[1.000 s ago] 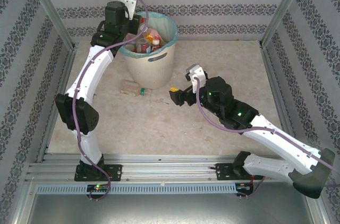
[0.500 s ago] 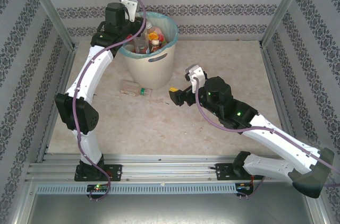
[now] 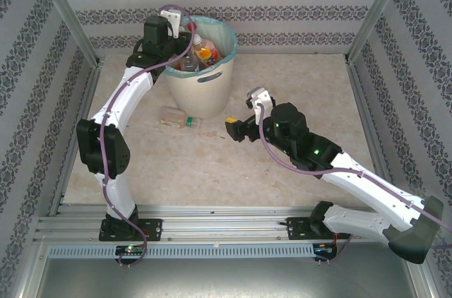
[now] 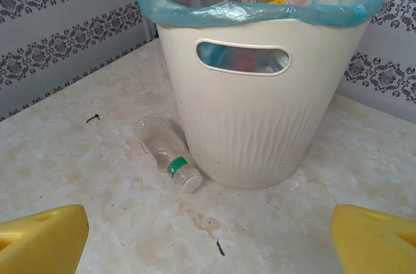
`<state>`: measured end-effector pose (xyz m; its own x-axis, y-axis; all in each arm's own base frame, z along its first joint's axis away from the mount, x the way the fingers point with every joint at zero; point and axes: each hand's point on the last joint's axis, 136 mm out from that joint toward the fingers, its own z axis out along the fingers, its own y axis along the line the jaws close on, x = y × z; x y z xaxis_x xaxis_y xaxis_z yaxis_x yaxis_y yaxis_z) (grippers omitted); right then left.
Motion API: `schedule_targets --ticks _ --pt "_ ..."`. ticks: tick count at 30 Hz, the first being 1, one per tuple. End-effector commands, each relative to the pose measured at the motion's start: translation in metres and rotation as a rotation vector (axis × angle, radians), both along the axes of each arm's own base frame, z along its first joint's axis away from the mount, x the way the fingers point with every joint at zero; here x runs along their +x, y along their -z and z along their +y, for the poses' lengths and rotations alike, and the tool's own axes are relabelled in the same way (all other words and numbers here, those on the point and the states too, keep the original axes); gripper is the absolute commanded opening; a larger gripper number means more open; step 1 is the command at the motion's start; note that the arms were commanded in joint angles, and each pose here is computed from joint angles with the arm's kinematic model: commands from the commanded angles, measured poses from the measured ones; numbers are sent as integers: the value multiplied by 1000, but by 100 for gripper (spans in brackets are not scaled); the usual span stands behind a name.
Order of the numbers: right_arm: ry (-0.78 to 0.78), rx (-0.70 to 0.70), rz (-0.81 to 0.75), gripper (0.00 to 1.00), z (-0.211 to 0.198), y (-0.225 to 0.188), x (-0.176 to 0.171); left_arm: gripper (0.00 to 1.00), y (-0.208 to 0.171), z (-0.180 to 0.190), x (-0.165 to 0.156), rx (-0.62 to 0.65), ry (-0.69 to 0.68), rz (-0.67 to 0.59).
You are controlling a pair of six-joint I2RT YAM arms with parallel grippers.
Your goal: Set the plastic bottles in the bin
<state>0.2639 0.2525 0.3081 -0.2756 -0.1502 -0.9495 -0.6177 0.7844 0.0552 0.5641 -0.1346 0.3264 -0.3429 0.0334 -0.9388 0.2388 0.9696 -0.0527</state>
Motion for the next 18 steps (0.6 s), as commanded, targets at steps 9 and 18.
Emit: schedule_targets --ticks 9,18 --pt "2 4 8 95 2 -1 4 53 4 -3 -14 19 26 112" --pt "-4 27 18 95 3 -3 2 68 -132 18 -53 -17 -37 -177"
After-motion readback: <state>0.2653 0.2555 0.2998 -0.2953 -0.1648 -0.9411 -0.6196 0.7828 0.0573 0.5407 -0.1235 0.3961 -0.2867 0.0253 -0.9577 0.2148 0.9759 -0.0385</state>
